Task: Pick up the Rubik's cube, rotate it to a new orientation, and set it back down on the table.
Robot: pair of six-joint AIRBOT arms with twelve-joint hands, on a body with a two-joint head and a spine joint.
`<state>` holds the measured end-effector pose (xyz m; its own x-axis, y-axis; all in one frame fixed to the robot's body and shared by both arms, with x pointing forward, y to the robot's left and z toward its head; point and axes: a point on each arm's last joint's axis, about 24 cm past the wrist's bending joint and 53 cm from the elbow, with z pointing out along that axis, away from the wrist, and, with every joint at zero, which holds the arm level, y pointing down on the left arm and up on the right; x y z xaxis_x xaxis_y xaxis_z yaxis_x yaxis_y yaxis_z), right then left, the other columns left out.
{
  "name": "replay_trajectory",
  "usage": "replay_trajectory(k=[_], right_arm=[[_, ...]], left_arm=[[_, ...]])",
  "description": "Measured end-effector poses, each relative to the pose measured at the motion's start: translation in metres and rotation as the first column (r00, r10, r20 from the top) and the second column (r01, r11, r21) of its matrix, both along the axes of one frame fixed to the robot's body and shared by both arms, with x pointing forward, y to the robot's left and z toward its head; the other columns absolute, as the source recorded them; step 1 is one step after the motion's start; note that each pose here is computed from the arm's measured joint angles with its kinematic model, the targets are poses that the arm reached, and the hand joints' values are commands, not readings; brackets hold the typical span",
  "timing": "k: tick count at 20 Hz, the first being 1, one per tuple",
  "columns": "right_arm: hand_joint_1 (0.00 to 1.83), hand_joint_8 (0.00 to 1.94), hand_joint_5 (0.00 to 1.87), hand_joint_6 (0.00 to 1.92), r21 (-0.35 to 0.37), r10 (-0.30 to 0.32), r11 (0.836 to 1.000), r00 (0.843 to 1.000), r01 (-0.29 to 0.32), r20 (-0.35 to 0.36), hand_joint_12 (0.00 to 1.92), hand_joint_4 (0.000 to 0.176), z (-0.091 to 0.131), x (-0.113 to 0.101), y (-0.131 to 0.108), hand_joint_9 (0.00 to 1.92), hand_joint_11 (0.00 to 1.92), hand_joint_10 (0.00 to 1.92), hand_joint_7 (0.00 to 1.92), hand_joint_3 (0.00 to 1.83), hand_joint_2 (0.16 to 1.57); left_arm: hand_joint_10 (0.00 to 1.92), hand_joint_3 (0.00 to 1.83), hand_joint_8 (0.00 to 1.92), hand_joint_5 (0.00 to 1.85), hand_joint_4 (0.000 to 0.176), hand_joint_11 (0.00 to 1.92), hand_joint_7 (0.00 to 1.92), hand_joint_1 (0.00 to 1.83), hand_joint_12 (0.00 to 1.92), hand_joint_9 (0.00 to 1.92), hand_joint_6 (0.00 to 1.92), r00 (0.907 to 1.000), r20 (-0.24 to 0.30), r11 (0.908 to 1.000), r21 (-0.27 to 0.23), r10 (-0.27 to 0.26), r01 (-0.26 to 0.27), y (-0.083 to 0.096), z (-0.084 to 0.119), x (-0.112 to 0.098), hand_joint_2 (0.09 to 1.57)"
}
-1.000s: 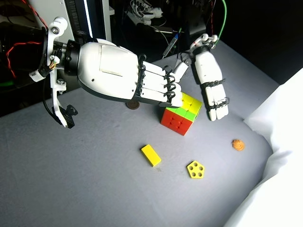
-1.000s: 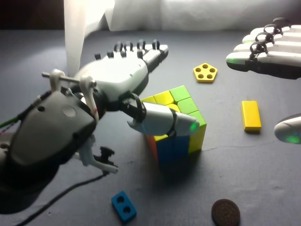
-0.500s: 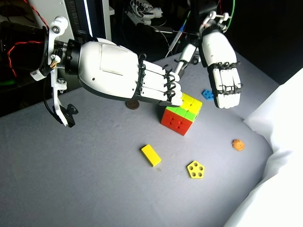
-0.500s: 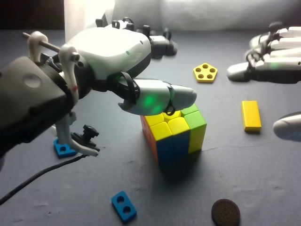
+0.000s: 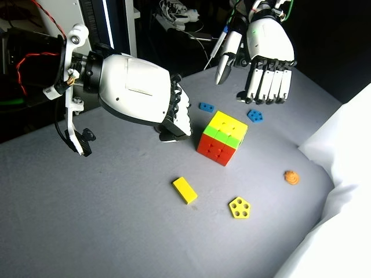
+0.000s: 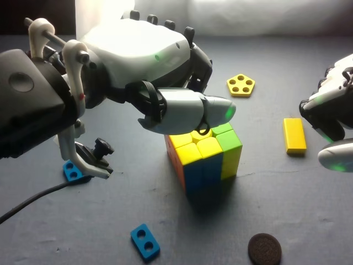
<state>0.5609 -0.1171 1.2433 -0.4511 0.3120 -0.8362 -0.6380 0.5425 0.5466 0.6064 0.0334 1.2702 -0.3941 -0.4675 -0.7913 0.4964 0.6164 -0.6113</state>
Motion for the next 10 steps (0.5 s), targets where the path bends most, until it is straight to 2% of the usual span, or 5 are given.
replay_trajectory(k=[5,10], right_arm=[[0.11,1.85,0.61,1.72,-0.003,0.001,1.000,1.000,-0.001,0.001,1.92,0.000,0.000,-0.001,0.001,0.66,0.58,1.92,0.75,0.00,1.31],[0.08,1.86,0.60,1.71,-0.004,0.001,1.000,1.000,-0.001,0.003,1.92,0.000,0.000,-0.001,0.001,0.65,0.58,1.92,0.72,0.00,1.32]], left_arm=[[1.92,0.00,1.87,0.67,0.000,0.60,0.74,0.18,1.92,0.73,1.66,0.9994,0.034,0.9999,-0.017,-0.001,0.002,-0.001,0.016,0.001,1.31],[1.92,0.00,1.84,0.68,0.000,0.64,0.78,0.21,1.92,0.77,1.64,0.9987,0.050,0.9996,-0.028,0.001,0.000,-0.001,0.025,0.001,1.31]])
